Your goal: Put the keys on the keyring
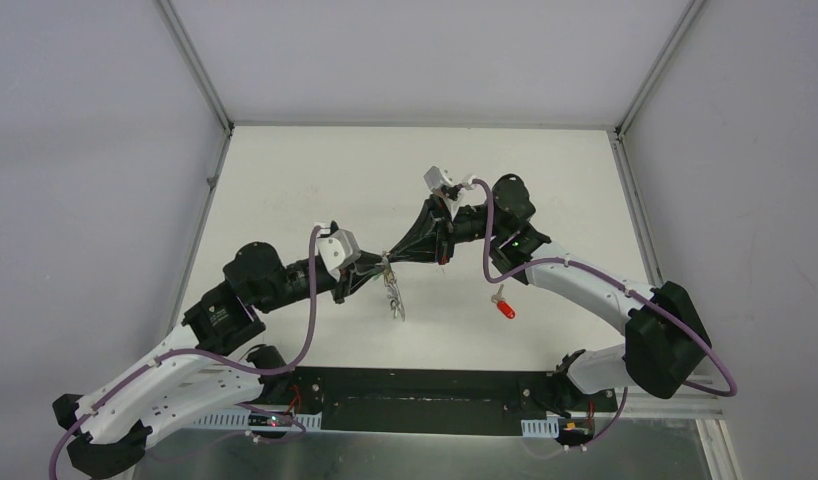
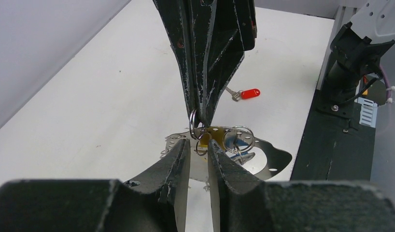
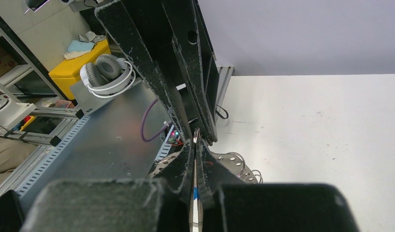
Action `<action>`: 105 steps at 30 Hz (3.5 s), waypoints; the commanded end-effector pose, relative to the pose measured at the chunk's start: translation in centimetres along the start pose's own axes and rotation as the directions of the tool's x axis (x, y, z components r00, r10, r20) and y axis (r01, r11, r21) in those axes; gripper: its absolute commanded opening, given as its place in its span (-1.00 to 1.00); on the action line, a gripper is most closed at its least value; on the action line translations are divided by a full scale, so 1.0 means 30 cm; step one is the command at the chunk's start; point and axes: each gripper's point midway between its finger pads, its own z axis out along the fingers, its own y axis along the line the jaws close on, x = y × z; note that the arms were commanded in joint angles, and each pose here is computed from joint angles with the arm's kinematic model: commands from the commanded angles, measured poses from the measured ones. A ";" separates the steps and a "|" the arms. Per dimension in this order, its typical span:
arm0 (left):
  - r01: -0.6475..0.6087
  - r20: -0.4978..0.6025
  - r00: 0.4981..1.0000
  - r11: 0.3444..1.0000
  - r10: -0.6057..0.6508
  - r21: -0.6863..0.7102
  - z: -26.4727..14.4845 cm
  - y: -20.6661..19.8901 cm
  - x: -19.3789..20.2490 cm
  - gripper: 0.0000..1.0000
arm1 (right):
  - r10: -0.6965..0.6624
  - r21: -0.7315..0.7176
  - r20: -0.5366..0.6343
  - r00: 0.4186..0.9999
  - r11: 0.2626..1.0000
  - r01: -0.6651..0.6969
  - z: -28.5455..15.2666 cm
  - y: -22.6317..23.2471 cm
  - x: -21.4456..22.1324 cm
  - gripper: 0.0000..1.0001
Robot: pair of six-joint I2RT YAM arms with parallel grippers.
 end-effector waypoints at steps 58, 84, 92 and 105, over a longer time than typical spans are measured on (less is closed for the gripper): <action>0.159 -0.499 0.850 0.986 -0.166 -0.056 -0.024 0.024 -0.061 -1.00 | -0.060 0.129 0.084 0.995 0.990 0.048 -0.006 -0.049 -0.082 0.14; 0.178 -0.717 0.672 0.981 -0.183 -0.083 -0.033 0.040 -0.088 -1.00 | -0.032 -0.009 0.123 0.992 0.999 0.033 0.066 0.000 -0.077 -0.29; 0.170 -0.725 0.666 0.982 -0.175 -0.082 -0.034 0.044 -0.082 -1.00 | -0.029 -0.043 0.116 0.993 0.998 0.034 0.094 0.014 -0.077 -0.44; 0.166 -0.727 0.665 0.983 -0.170 -0.078 -0.025 0.044 -0.058 -1.00 | -0.013 -0.074 0.113 0.994 0.997 0.022 0.114 0.026 -0.081 -0.59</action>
